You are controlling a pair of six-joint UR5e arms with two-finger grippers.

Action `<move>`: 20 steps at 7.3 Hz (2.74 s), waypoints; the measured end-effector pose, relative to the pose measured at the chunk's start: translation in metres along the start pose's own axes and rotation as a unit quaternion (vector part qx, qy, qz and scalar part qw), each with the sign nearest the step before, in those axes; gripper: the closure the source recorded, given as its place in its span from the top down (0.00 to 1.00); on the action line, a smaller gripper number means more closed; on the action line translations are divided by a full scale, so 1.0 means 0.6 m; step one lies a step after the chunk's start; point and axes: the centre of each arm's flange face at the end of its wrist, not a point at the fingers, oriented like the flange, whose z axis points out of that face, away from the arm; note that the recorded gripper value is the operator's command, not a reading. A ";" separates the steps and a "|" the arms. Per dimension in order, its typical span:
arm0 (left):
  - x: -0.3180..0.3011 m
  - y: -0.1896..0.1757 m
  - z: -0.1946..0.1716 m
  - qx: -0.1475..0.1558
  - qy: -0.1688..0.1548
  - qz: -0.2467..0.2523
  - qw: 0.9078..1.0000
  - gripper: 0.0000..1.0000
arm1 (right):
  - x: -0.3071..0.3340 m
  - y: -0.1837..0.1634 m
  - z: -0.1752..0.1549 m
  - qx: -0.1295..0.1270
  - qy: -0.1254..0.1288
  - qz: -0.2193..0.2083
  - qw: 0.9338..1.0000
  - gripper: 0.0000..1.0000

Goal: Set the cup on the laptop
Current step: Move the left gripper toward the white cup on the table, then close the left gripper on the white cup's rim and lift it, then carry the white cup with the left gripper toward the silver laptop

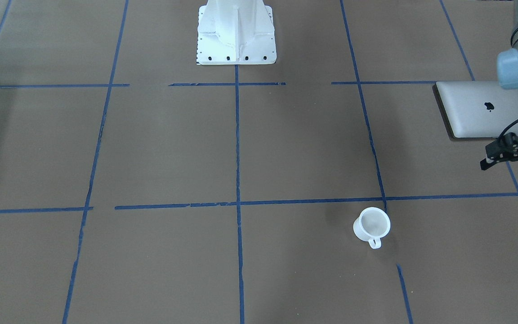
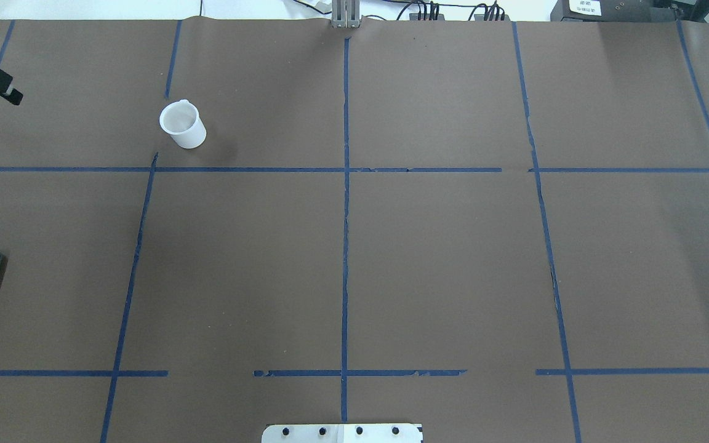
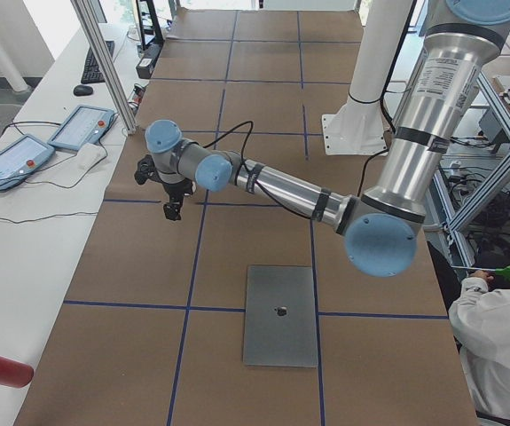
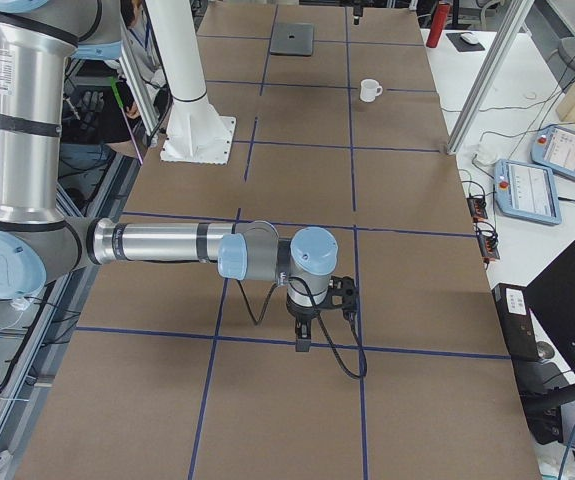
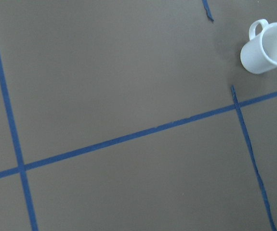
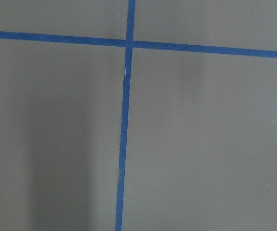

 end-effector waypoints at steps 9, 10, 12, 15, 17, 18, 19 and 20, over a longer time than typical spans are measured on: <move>0.301 -0.218 0.294 -0.064 0.006 -0.133 0.989 0.81 | 0.000 0.000 0.000 0.000 0.000 0.000 1.000 1.00; 0.301 -0.211 0.311 -0.071 0.003 -0.135 0.988 0.22 | 0.000 0.000 0.000 0.000 0.000 0.000 1.000 1.00; 0.301 -0.208 0.321 -0.079 0.003 -0.134 0.988 0.00 | 0.000 0.000 0.000 0.000 0.000 0.000 1.000 1.00; 0.305 -0.214 0.313 -0.078 0.005 -0.134 0.988 0.00 | 0.000 0.000 0.000 0.000 0.000 0.000 1.000 1.00; 0.295 -0.227 0.284 -0.066 0.007 -0.136 0.988 0.00 | 0.000 0.000 0.000 0.000 0.000 0.000 1.000 1.00; 0.280 -0.237 0.251 -0.057 0.006 -0.143 0.988 0.00 | 0.000 0.000 0.000 0.000 0.000 0.000 1.000 1.00; 0.255 -0.235 0.216 -0.055 -0.001 -0.148 0.988 0.00 | 0.000 0.000 0.000 0.000 0.000 0.000 1.000 1.00; 0.224 -0.217 0.173 -0.059 -0.011 -0.139 0.988 0.00 | 0.000 0.000 0.000 0.000 0.000 0.000 1.000 1.00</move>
